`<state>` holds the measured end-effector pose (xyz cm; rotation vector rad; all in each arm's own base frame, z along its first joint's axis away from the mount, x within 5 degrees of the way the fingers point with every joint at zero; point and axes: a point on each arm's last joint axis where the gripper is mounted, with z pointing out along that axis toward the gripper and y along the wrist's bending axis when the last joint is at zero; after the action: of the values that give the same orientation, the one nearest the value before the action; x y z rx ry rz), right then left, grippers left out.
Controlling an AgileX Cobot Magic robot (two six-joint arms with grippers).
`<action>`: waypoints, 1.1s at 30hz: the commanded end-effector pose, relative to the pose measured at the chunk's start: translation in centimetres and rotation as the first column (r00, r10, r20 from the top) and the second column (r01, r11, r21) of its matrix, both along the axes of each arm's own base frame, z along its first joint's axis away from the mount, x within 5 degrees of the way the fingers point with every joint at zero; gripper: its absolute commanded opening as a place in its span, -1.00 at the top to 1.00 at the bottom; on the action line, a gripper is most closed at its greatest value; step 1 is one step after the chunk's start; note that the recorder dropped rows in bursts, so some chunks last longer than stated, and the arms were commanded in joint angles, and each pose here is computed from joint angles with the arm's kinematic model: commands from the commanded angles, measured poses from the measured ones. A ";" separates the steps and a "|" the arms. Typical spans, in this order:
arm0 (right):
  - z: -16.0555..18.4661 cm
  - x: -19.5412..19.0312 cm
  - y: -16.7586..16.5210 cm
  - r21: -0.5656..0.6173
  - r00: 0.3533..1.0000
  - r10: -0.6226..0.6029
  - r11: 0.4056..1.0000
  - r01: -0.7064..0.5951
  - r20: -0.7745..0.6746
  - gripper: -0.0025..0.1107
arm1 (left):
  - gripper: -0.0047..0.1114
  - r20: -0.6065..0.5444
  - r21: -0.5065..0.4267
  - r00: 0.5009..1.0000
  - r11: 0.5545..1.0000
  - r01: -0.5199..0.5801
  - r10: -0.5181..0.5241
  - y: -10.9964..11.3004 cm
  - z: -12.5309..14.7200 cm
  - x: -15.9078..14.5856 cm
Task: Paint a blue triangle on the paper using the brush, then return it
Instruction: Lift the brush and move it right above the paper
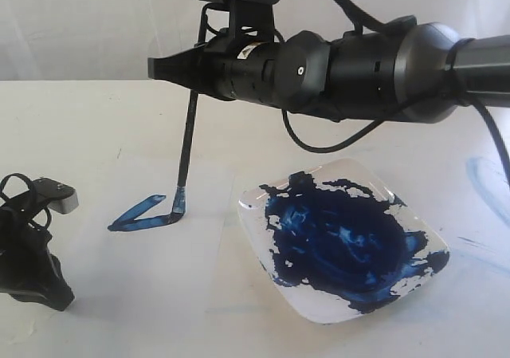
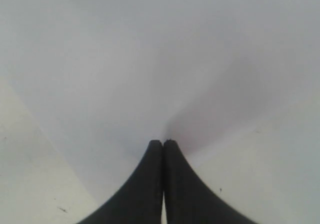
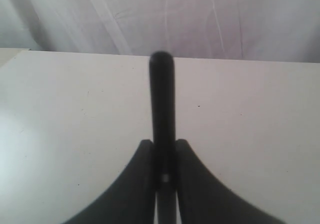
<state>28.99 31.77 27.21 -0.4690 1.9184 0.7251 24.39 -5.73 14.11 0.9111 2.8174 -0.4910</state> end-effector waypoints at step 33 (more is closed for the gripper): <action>5.8 -0.8 -2.4 0.205 0.997 -0.080 0.976 0.073 0.024 0.96 | 0.92 -0.029 -0.019 1.000 1.000 -0.009 0.008 0.0 0.1 -0.4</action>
<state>27.62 29.13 33.34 -0.3513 1.8354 0.8398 24.38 -5.74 14.11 0.9115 2.8179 -0.4920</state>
